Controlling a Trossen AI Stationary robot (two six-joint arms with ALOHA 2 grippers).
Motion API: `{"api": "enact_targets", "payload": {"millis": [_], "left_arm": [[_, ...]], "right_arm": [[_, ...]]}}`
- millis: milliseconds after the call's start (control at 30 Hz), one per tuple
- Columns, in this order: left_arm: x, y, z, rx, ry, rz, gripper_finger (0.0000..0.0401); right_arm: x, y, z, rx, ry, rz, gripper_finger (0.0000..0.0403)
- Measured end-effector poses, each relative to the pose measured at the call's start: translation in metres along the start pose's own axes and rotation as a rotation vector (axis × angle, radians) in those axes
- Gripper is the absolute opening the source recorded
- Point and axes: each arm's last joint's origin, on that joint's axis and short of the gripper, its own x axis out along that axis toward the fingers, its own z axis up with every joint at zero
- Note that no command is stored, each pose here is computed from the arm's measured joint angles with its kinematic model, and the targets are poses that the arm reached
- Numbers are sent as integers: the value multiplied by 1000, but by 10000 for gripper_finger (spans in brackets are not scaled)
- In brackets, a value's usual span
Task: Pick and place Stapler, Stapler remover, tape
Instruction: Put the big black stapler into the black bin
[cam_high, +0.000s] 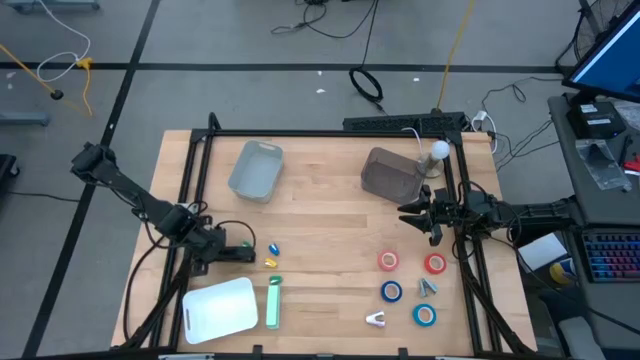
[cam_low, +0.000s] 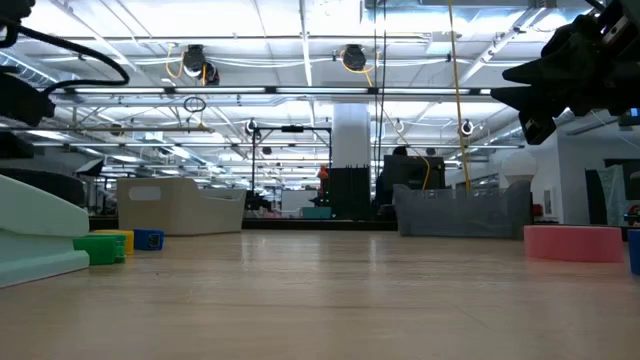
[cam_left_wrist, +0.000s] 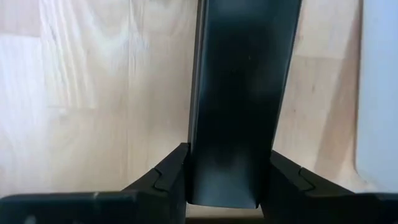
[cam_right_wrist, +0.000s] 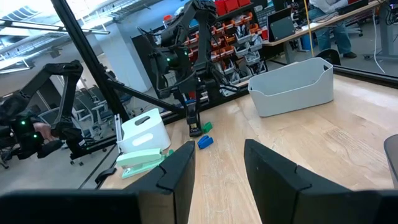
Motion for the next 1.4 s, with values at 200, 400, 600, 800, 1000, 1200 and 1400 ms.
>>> {"api": "enact_targets", "payload": {"millis": [200, 400, 600, 800, 1000, 1200, 1400], "left_arm": [[-20, -8, 8, 2, -58, -8, 144], [-48, -20, 21, -22, -193, -24, 144], [-74, -28, 33, -54, -364, -10, 144], [-79, -38, 52, -6, -485, 39, 144], [-65, -49, 83, 70, -391, 138, 144], [-63, -55, 120, 132, -344, 189, 144], [-74, -53, 156, 131, -335, 169, 144]], "right_arm": [[0, 0, 0, 0, 0, 0, 130], [0, 0, 0, 0, -2, 1, 130], [0, 3, 8, 3, -83, 33, 130], [-3, 9, 24, 7, -249, 99, 130], [-7, 13, 33, 10, -347, 138, 130], [-8, 14, 36, 15, -393, 131, 130], [-5, 9, 34, 32, -395, 10, 130]]}}
